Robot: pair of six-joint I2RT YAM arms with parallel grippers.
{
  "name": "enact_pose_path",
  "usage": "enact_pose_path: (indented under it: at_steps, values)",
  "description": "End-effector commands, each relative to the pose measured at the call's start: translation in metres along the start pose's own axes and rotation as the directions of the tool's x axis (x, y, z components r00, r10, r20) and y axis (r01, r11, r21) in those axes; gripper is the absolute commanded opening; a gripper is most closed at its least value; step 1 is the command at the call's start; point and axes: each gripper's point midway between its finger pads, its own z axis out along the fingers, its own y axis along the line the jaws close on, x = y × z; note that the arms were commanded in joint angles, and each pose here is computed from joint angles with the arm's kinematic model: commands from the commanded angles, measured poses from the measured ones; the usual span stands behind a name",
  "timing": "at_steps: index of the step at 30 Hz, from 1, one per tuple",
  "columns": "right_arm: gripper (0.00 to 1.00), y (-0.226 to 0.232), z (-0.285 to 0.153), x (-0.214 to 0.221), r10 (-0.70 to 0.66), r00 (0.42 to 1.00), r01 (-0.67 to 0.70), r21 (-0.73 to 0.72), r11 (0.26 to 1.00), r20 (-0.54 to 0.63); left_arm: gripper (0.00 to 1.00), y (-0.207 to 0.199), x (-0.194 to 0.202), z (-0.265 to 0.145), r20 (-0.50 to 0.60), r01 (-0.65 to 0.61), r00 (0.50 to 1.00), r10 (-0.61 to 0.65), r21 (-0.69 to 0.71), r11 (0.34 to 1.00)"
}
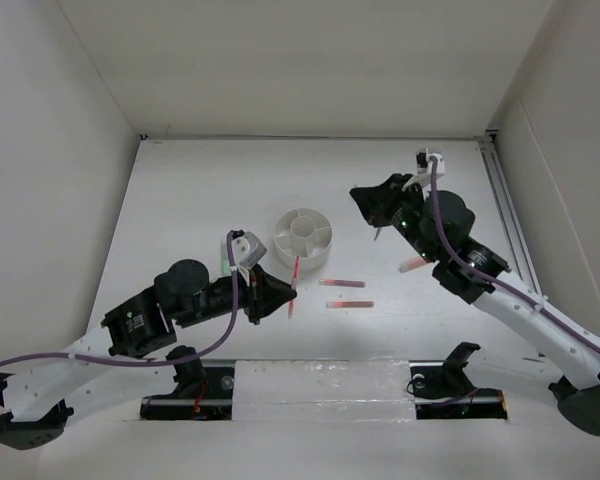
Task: Sort the stationery into containers
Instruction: Close the pen cap on the pen.
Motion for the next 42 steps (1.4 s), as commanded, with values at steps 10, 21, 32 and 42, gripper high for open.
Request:
enact_pose_path:
  at_steps: [10, 21, 32, 42]
  values:
    - [0.0, 0.099, -0.055, -0.048, 0.27, 0.925, -0.057, -0.605, 0.794, 0.268, 0.0, -0.046, -0.021, -0.001, 0.068, 0.007, 0.997, -0.023, 0.239, 0.971]
    - [0.0, 0.145, -0.077, -0.03, 0.195, 0.958, 0.021, -0.727, 0.686, 0.212, 0.0, -0.046, -0.008, 0.007, 0.008, 0.029, 0.999, -0.032, 0.255, 0.966]
    - [0.0, 0.153, -0.097, -0.006, 0.149, 0.978, 0.012, -0.757, 0.653, 0.144, 0.0, -0.044, -0.009, 0.006, 0.017, 0.02, 1.0, -0.025, 0.262, 0.965]
    - [0.0, 0.151, -0.106, 0.021, 0.077, 0.991, 0.035, -0.758, 0.651, 0.111, 0.0, -0.042, -0.012, 0.005, 0.033, 0.017, 0.999, -0.026, 0.248, 0.968]
